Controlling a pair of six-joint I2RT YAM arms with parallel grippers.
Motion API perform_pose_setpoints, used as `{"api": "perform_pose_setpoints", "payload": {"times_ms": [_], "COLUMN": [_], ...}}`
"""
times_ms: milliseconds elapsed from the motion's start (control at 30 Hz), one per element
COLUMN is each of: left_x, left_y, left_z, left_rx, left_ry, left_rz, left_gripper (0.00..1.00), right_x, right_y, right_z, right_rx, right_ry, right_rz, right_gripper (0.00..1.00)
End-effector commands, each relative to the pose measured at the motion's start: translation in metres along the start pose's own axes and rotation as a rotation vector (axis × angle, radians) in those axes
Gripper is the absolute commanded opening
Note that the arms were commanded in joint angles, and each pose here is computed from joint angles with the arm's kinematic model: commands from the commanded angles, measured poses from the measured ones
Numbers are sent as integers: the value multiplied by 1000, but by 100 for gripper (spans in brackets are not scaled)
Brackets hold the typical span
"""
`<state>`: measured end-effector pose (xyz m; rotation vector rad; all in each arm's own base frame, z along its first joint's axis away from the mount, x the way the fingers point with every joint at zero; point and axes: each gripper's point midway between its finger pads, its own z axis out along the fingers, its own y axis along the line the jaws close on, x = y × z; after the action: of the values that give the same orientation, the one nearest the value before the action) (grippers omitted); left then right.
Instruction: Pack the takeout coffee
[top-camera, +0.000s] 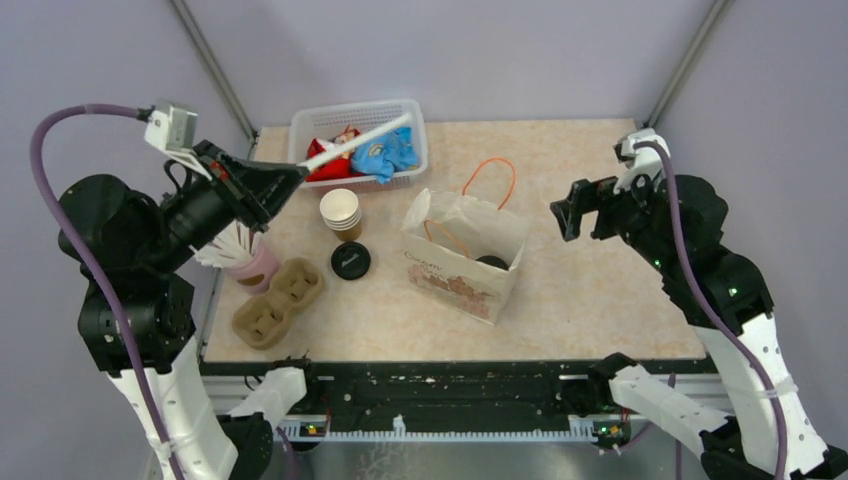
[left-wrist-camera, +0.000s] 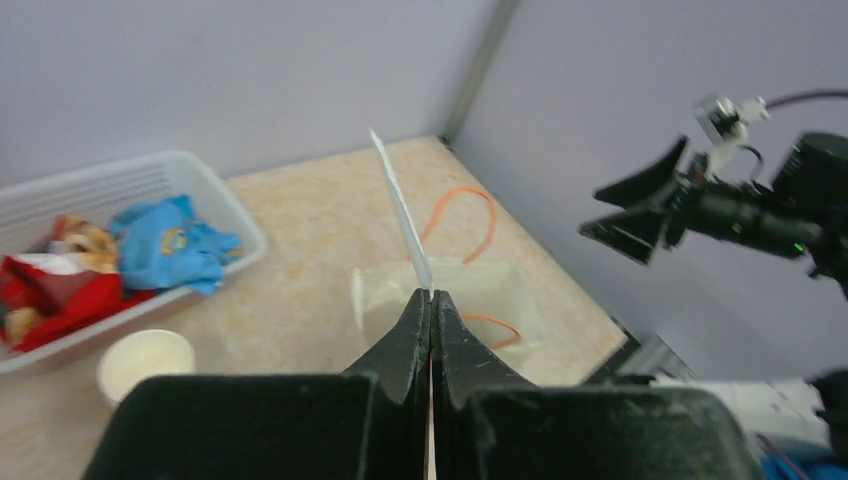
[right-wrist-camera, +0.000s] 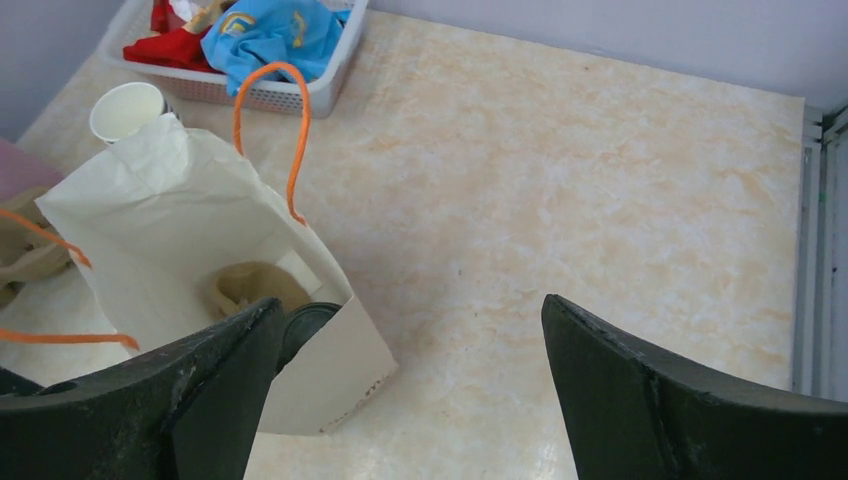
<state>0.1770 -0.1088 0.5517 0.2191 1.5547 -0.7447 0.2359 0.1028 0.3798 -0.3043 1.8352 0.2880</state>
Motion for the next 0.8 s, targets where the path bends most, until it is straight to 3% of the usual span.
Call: {"api": "perform_pose_setpoints", "payload": {"times_ms": [0, 267, 433, 767], "left_x": [31, 80, 98, 121], "left_y": [-41, -27, -4, 11], "left_z": [-1, 21, 46, 100], "left_rx": [307, 351, 309, 372], "left_ry": [114, 302, 375, 518], "left_rz": [-44, -210, -293, -420], "left_gripper": [0, 0, 0, 0], "right_x": [4, 0, 6, 11], "right_y": [1, 0, -3, 2], "right_z": [-16, -28, -30, -19], "right_rx": [0, 3, 10, -16], "right_ry": [1, -18, -36, -48], "right_rz": [78, 75, 75, 85], "right_gripper": [99, 98, 99, 99]}}
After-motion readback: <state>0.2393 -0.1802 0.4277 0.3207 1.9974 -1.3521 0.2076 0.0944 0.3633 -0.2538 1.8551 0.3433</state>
